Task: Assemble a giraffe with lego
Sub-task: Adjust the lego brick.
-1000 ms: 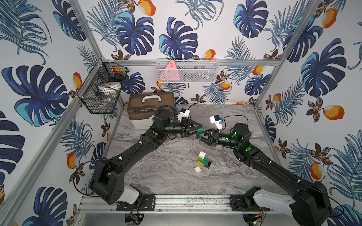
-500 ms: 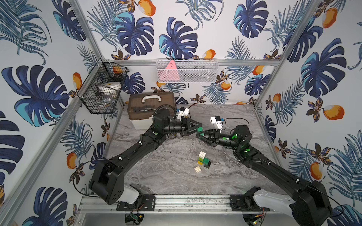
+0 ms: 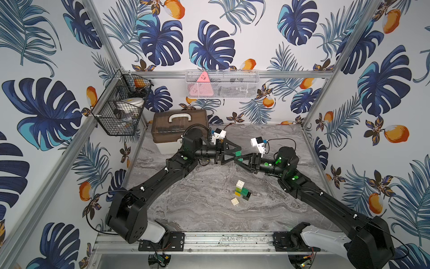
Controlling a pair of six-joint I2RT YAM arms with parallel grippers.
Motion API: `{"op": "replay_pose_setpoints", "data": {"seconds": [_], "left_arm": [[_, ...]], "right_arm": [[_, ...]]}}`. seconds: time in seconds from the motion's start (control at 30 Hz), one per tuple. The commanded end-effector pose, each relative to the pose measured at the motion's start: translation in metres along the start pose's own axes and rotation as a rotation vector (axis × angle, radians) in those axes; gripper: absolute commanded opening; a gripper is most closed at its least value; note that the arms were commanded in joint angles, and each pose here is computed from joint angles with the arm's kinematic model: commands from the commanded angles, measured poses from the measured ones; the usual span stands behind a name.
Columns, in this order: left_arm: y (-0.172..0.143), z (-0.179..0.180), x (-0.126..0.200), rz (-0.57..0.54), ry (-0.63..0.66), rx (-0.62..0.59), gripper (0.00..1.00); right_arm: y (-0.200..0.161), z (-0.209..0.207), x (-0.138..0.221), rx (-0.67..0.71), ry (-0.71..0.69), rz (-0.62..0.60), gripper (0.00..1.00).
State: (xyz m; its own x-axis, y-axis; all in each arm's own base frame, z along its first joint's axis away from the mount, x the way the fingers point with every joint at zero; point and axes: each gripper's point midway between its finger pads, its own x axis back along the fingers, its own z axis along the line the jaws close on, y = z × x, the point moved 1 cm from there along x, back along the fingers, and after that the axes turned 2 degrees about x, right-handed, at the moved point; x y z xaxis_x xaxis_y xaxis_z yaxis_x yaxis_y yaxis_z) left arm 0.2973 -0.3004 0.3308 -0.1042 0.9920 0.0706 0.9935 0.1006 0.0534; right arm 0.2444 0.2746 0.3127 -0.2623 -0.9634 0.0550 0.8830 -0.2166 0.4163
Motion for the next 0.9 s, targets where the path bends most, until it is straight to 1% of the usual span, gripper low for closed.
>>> {"op": "replay_pose_setpoints", "data": {"seconds": [0.0, 0.1, 0.23, 0.33, 0.4, 0.47, 0.53, 0.6, 0.7, 0.8, 0.87], "left_arm": [[-0.003, -0.002, 0.001, 0.027, 0.021, -0.030, 0.86], [0.002, 0.000, 0.008, 0.023, 0.087, -0.059, 0.90], [0.004, 0.018, 0.016, 0.044, 0.265, -0.090, 0.90], [0.007, 0.020, 0.014, 0.043, 0.253, -0.084, 0.89], [0.007, 0.020, 0.014, 0.051, 0.259, -0.095, 0.89], [0.006, 0.020, 0.015, 0.058, 0.268, -0.119, 0.89], [0.003, 0.024, 0.015, 0.072, 0.268, -0.116, 0.88], [-0.001, 0.030, 0.015, 0.088, 0.260, -0.104, 0.88], [-0.009, 0.034, 0.015, 0.109, 0.239, -0.095, 0.89], [-0.018, 0.041, 0.016, 0.130, 0.247, -0.091, 0.90], [-0.021, 0.051, 0.017, 0.137, 0.263, -0.067, 0.90]], "right_arm": [[-0.009, -0.010, 0.004, 0.092, -0.106, 0.061, 0.15], [-0.020, -0.019, 0.015, 0.167, -0.233, 0.146, 0.15], [-0.033, -0.028, 0.041, 0.295, -0.429, 0.239, 0.17], [-0.041, -0.034, 0.057, 0.389, -0.542, 0.306, 0.17], [-0.053, -0.032, 0.062, 0.470, -0.606, 0.389, 0.17], [-0.060, -0.036, 0.068, 0.529, -0.670, 0.450, 0.17], [-0.065, -0.042, 0.072, 0.585, -0.728, 0.504, 0.17], [-0.068, -0.048, 0.074, 0.631, -0.769, 0.549, 0.17], [-0.073, -0.053, 0.072, 0.666, -0.782, 0.595, 0.17], [-0.073, -0.049, 0.066, 0.690, -0.747, 0.593, 0.17], [-0.071, -0.045, 0.062, 0.710, -0.722, 0.578, 0.17]]}}
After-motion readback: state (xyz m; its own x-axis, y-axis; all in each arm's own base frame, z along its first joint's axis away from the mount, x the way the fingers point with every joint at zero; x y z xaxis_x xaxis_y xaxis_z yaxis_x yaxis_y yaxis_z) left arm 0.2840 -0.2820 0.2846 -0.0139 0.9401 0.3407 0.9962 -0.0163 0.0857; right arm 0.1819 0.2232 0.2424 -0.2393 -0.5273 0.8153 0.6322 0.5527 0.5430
